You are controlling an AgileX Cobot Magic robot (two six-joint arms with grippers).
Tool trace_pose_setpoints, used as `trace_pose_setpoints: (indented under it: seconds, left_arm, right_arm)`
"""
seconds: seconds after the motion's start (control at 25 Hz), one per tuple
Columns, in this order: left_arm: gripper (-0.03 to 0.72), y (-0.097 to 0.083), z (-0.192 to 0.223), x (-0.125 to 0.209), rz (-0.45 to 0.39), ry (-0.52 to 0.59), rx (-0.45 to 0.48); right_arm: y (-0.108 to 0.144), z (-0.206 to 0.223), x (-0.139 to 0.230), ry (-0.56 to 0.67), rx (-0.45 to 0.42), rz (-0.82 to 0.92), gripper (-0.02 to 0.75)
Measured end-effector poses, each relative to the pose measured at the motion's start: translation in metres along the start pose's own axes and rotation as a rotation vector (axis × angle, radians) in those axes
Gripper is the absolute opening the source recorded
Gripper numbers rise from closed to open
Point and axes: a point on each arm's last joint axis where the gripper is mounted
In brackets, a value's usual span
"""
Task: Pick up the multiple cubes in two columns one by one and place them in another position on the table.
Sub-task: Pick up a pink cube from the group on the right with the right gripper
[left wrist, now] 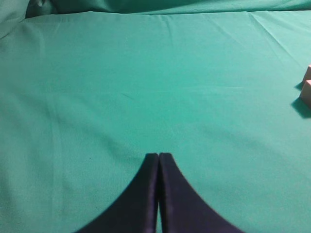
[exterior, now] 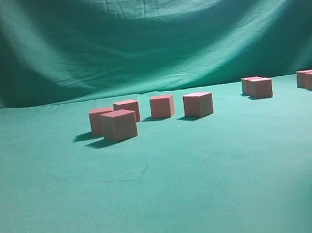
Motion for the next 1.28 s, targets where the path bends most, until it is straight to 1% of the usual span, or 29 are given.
trace_pose_setpoints:
  seconds: [0.04, 0.08, 0.12, 0.2, 0.52, 0.64, 0.68, 0.72, 0.92, 1.28]
  left_arm:
    - [0.000, 0.000, 0.000, 0.000, 0.000, 0.000, 0.000]
    - [0.000, 0.000, 0.000, 0.000, 0.000, 0.000, 0.000]
    - [0.000, 0.000, 0.000, 0.000, 0.000, 0.000, 0.000]
    - [0.000, 0.000, 0.000, 0.000, 0.000, 0.000, 0.000]
    - [0.000, 0.000, 0.000, 0.000, 0.000, 0.000, 0.000]
    - [0.000, 0.000, 0.000, 0.000, 0.000, 0.000, 0.000]
    - [0.000, 0.000, 0.000, 0.000, 0.000, 0.000, 0.000]
    - [0.000, 0.000, 0.000, 0.000, 0.000, 0.000, 0.000]
    - [0.000, 0.000, 0.000, 0.000, 0.000, 0.000, 0.000]
    - [0.000, 0.000, 0.000, 0.000, 0.000, 0.000, 0.000]
  right_arm:
    - [-0.006, 0.012, 0.000, 0.022, -0.021, 0.030, 0.612]
    - [-0.009, 0.023, 0.000, 0.043, -0.035, 0.044, 0.571]
    - [-0.012, 0.031, -0.001, 0.054, -0.049, 0.056, 0.584]
    - [-0.015, 0.050, -0.005, 0.079, -0.059, 0.068, 0.584]
    - [-0.013, 0.120, -0.014, 0.130, -0.031, 0.044, 0.584]
    - [-0.011, 0.138, -0.021, 0.135, -0.027, 0.038, 0.584]
    - [-0.010, 0.142, -0.023, 0.134, -0.023, 0.035, 0.542]
    - [-0.010, 0.146, -0.025, 0.136, -0.022, 0.033, 0.559]
    - [-0.008, 0.160, -0.037, 0.122, -0.015, 0.024, 0.559]
    - [-0.006, 0.178, -0.037, 0.138, -0.013, 0.018, 0.559]
Point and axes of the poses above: a point on each arm's last joint axis where the gripper is mounted, z pointing out along that axis toward the gripper, y along the wrist's bending axis when the last joint is at zero, x = y × z, and after that the axes turned 5 degrees about z, right-handed
